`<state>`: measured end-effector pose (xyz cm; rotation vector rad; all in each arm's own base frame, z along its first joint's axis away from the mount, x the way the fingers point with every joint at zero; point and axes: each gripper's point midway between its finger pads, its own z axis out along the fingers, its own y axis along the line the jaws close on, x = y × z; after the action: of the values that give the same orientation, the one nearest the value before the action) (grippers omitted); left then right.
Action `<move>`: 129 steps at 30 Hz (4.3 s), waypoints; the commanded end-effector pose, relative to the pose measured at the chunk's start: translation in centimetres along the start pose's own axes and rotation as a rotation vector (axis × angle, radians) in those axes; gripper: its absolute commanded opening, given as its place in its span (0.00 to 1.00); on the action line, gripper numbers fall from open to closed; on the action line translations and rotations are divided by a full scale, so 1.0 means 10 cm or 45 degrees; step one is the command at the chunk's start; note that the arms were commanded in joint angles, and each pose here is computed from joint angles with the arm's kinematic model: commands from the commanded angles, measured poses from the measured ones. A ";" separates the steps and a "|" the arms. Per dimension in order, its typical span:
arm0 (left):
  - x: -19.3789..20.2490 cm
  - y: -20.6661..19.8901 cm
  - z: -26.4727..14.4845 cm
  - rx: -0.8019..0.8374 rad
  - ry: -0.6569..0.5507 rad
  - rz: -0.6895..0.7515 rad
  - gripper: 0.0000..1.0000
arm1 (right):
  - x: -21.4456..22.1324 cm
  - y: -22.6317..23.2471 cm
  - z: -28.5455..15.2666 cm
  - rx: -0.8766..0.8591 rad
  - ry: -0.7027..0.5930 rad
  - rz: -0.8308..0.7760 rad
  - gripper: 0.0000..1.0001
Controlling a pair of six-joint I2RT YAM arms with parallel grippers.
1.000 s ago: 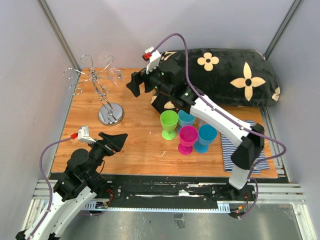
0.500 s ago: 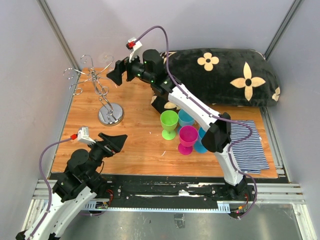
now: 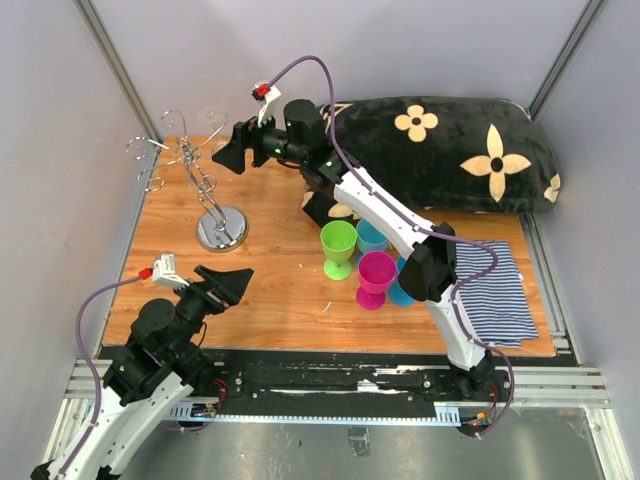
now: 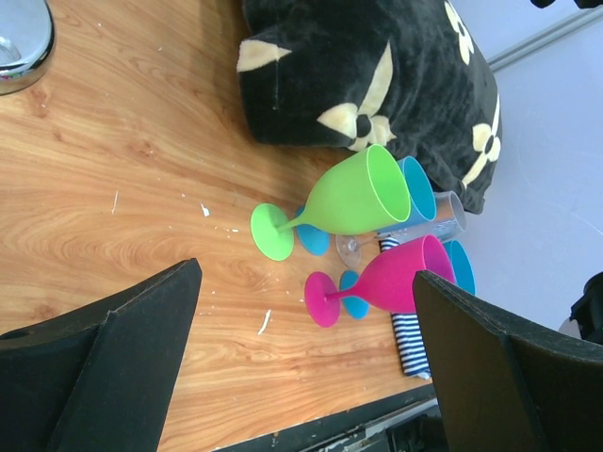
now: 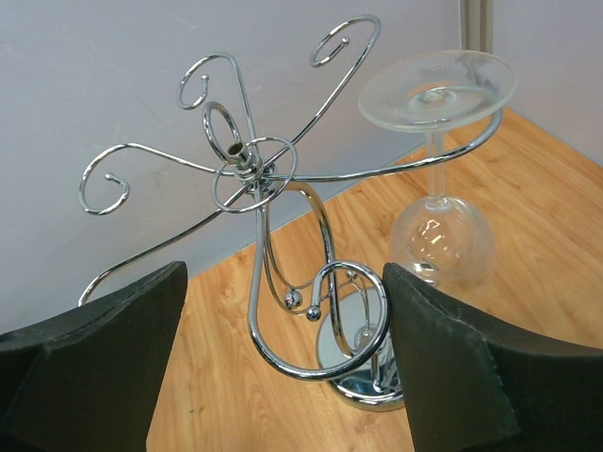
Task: Take the wine glass off the wine glass rack
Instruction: Pick up the wine glass from the wine rack.
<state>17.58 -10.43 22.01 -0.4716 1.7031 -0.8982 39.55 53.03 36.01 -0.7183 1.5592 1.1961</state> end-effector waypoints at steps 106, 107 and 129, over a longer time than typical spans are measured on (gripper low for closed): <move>-0.02 0.01 0.00 -0.022 -0.011 -0.025 1.00 | -0.49 -0.58 0.11 0.253 -0.326 0.646 0.44; -0.02 0.01 0.00 -0.020 -0.010 -0.028 1.00 | -0.49 -0.58 0.11 0.254 -0.325 0.648 0.43; -0.02 0.01 -0.01 -0.020 -0.012 -0.032 1.00 | -0.34 -0.56 0.18 0.272 -0.289 0.679 0.32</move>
<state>17.55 -10.37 21.74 -0.4947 1.7121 -0.9019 47.00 51.48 37.45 -0.0113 1.6956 1.3879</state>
